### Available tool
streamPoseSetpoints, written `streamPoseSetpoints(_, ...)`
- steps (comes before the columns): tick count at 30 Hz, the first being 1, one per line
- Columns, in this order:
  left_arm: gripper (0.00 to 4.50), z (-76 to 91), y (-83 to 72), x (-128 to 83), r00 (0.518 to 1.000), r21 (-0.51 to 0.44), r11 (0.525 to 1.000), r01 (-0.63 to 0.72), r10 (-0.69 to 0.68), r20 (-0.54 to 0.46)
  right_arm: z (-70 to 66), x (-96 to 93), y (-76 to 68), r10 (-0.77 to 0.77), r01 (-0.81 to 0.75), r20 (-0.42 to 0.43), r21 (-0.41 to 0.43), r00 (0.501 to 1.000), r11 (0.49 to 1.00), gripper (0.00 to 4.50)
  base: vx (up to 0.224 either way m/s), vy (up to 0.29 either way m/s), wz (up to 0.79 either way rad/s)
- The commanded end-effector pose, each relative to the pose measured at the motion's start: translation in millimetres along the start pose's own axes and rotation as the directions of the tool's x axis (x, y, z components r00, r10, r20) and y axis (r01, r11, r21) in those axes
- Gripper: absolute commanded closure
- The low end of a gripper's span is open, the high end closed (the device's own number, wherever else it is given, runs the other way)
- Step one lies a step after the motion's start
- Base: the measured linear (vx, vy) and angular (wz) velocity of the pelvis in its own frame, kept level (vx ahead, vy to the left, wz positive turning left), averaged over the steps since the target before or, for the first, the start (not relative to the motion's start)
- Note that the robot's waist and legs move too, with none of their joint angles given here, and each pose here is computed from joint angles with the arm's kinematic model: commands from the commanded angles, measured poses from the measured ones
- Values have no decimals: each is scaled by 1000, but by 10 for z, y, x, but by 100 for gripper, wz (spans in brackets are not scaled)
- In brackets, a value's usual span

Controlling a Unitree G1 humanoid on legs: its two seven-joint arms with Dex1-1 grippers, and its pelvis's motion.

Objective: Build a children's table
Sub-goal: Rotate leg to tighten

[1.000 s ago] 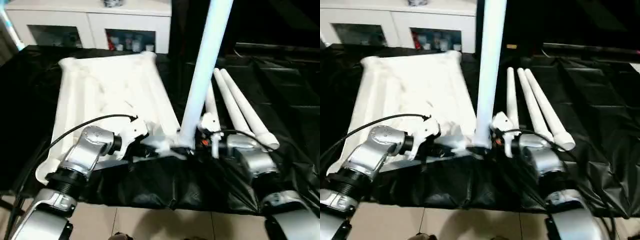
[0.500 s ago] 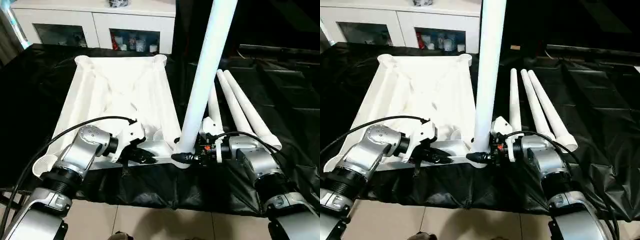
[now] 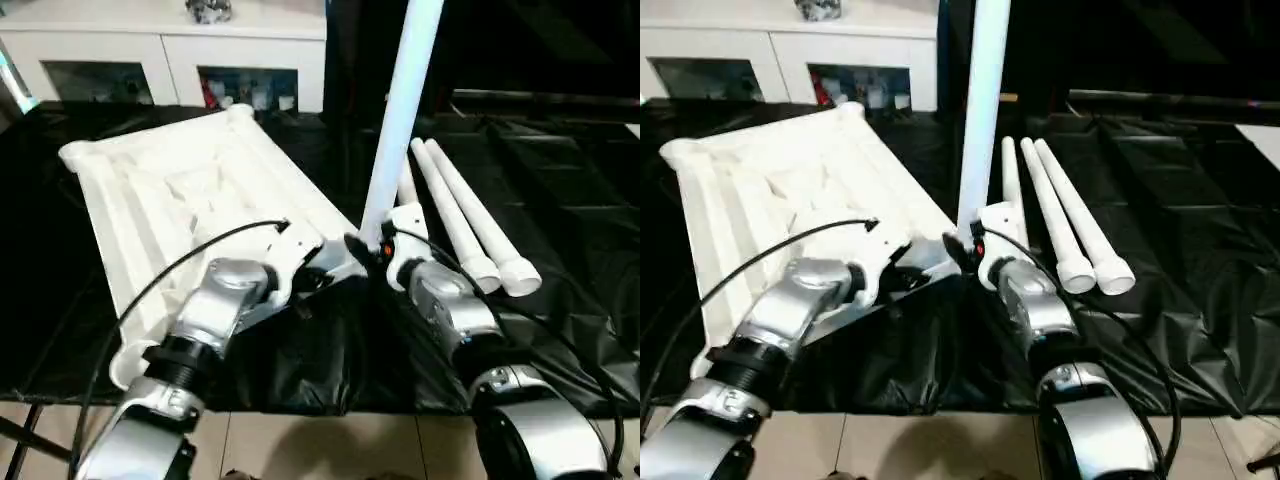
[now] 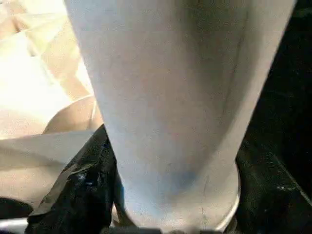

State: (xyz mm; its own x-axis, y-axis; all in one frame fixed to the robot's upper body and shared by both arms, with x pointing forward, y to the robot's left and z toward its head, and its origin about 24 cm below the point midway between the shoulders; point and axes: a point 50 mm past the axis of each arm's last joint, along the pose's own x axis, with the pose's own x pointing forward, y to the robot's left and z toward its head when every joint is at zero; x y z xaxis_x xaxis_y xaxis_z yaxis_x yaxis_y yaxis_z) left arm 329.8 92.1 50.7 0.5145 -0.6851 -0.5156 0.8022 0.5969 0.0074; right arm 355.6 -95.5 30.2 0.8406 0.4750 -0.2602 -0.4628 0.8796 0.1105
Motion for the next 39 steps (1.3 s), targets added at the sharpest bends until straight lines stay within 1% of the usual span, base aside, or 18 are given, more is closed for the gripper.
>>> streamPoseSetpoints(1,450,158,-80,77,997,-12,1000,0,1,76,-267,41,259,86,-81,-103,48,991,996,110,0,0,0)
streamPoseSetpoints(3,450,159,-82,68,998,-3,1000,9,-9,67,-243,47,236,86,-83,-96,34,992,996,104,0,0,0)
streamPoseSetpoints(4,450,159,-81,66,998,-1,1000,10,-10,65,-239,47,231,87,-84,-96,28,992,996,90,0,0,0)
streamPoseSetpoints(6,450,153,-81,56,998,3,1000,18,-18,56,-186,38,182,82,-84,-77,-29,994,996,67,0,0,0)
streamPoseSetpoints(10,450,149,-71,47,998,11,1000,15,-15,55,-116,1,70,63,-68,-61,-89,996,994,67,0,0,0)
streamPoseSetpoints(11,450,128,-64,45,998,18,1000,18,-19,54,-72,-69,-46,72,-76,-48,-109,996,991,67,0,0,0)
streamPoseSetpoints(12,450,128,-64,45,998,18,1000,18,-19,54,-72,-69,-46,72,-76,-48,-109,996,991,67,0,0,0)
streamPoseSetpoints(16,450,122,-29,40,998,40,999,-17,15,53,49,-303,-293,131,-132,-14,-179,991,975,67,0,0,0)
streamPoseSetpoints(17,422,127,-19,36,998,51,998,-28,25,56,70,-343,-324,146,-145,-8,-185,989,972,64,0,0,0)
streamPoseSetpoints(20,406,161,-1,-2,996,-19,1000,20,-19,82,195,-564,-469,223,-217,15,-180,975,960,63,0,0,0)
streamPoseSetpoints(23,373,202,66,-34,994,19,999,-41,38,103,268,-743,-569,282,-277,-6,-213,959,937,63,0,0,0)
streamPoseSetpoints(25,365,228,103,-72,993,32,998,-47,44,112,285,-834,-616,313,-313,-38,-213,949,925,63,0,0,0)
streamPoseSetpoints(29,365,338,247,-240,982,24,995,-98,93,162,274,-938,-573,376,-390,-103,-211,921,896,63,0,0,0)
streamPoseSetpoints(33,365,407,521,-521,956,10,972,-236,230,182,262,-881,-380,410,-428,-121,-236,904,873,63,0,0,0)
streamPoseSetpoints(36,365,357,817,-858,908,37,912,-407,400,124,242,-759,-191,435,-456,-139,-209,890,865,63,0,0,0)
streamPoseSetpoints(37,365,357,817,-858,908,37,912,-407,400,124,242,-759,-191,435,-456,-139,-209,890,865,63,0,0,0)
streamPoseSetpoints(38,365,284,946,-1040,876,79,872,-482,478,69,234,-686,-118,428,-450,-145,-198,892,871,63,0,0,0)
streamPoseSetpoints(39,393,225,1015,-1145,850,111,843,-526,527,23,227,-635,-86,414,-437,-149,-193,898,878,63,0,0,0)
